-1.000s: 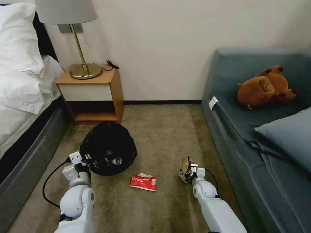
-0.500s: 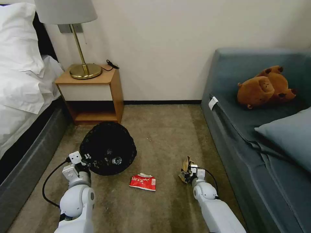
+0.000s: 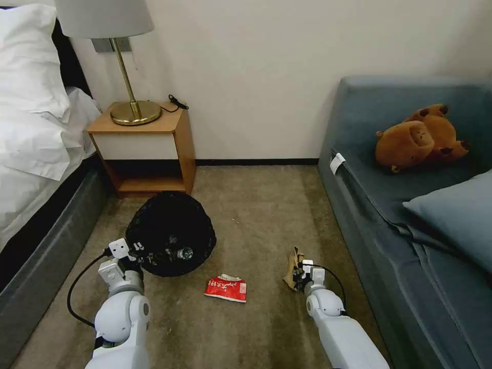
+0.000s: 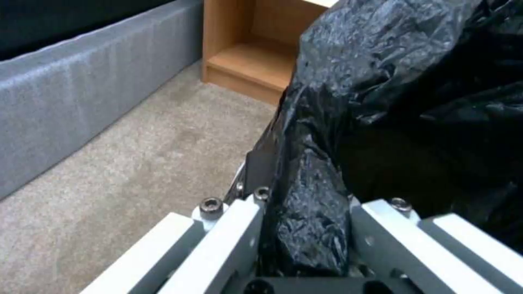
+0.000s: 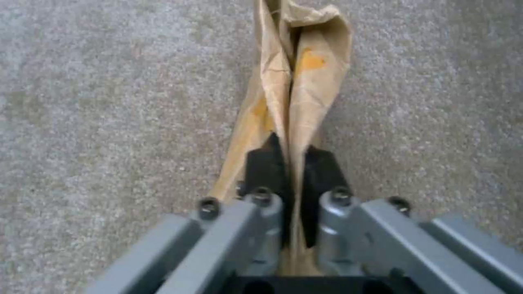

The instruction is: Pick up the trash bin, then pick up the garbage on the floor and place it into the trash bin.

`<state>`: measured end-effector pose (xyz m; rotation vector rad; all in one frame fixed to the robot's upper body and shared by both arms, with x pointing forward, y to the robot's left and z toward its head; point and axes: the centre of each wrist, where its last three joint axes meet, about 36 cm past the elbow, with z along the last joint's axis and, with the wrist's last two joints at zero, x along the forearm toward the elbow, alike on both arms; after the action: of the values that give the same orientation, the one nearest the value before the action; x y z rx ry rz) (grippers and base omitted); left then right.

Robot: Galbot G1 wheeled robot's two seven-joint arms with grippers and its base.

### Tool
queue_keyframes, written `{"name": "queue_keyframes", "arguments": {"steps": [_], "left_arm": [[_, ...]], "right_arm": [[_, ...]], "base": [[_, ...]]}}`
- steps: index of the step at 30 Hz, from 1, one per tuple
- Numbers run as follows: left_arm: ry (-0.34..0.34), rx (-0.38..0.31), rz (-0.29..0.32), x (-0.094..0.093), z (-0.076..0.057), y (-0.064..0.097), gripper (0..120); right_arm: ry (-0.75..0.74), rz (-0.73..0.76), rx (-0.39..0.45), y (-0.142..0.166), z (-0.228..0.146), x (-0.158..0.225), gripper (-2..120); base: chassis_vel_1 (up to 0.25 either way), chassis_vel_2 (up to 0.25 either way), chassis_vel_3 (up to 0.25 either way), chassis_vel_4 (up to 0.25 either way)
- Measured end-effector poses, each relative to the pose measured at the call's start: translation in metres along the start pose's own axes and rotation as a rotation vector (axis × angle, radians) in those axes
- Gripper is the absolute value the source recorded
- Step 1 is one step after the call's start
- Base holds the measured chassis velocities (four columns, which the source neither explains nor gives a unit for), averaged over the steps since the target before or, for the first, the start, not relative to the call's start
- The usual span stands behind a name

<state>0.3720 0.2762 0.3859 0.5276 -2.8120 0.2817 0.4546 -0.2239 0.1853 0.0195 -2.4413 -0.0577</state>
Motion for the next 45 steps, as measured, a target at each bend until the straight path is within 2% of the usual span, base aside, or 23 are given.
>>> {"name": "queue_keyframes", "arguments": {"steps": [16, 22, 23, 29, 31, 32, 35, 39, 40, 42, 43, 45], "left_arm": [[0.001, -0.001, 0.002, 0.000, 0.001, -0.002, 2], [0.004, -0.004, 0.000, -0.001, 0.003, -0.002, 2], [0.006, -0.006, 0.000, -0.001, 0.003, -0.002, 2], [0.008, -0.010, 0.000, -0.001, 0.005, -0.001, 2], [0.010, -0.013, -0.002, -0.001, 0.007, 0.001, 2], [0.010, -0.013, -0.002, -0.001, 0.007, 0.001, 2], [0.009, -0.015, -0.004, -0.001, 0.006, 0.002, 2], [0.009, -0.015, -0.003, -0.001, 0.006, 0.001, 2], [0.009, -0.014, -0.001, 0.000, 0.006, 0.000, 2], [0.009, -0.014, -0.001, 0.000, 0.006, 0.000, 2], [0.009, -0.015, 0.007, 0.001, 0.007, -0.004, 2], [0.010, -0.015, 0.008, 0.001, 0.007, -0.004, 2]], "right_arm": [[-0.050, 0.002, 0.032, -0.003, 0.002, 0.000, 0], [-0.171, 0.013, 0.055, 0.004, -0.029, 0.008, 0], [-0.223, 0.009, 0.063, 0.009, -0.043, 0.014, 0], [-0.324, 0.006, 0.066, 0.020, -0.066, 0.026, 0], [-0.517, 0.023, 0.107, 0.039, -0.087, 0.044, 0], [-0.517, 0.023, 0.107, 0.039, -0.087, 0.044, 0], [-0.657, -0.044, 0.142, 0.071, -0.105, 0.079, 0], [-0.698, -0.082, 0.147, 0.083, -0.110, 0.090, 0], [-0.729, -0.117, 0.149, 0.095, -0.113, 0.098, 0], [-0.729, -0.117, 0.149, 0.095, -0.113, 0.098, 0], [-0.784, -0.192, 0.163, 0.115, -0.115, 0.107, 0], [-0.800, -0.215, 0.172, 0.120, -0.116, 0.109, 0]], "base": [[0.000, 0.000, 0.000, 0.000], [0.000, 0.000, 0.000, 0.000], [0.000, 0.000, 0.000, 0.000], [0.000, 0.000, 0.000, 0.000], [0.000, 0.000, 0.000, 0.000], [0.000, 0.000, 0.000, 0.000], [0.000, 0.000, 0.000, 0.000], [0.000, 0.000, 0.000, 0.000], [0.000, 0.000, 0.000, 0.000], [0.000, 0.000, 0.000, 0.000], [0.000, 0.000, 0.000, 0.000], [0.000, 0.000, 0.000, 0.000]]}}
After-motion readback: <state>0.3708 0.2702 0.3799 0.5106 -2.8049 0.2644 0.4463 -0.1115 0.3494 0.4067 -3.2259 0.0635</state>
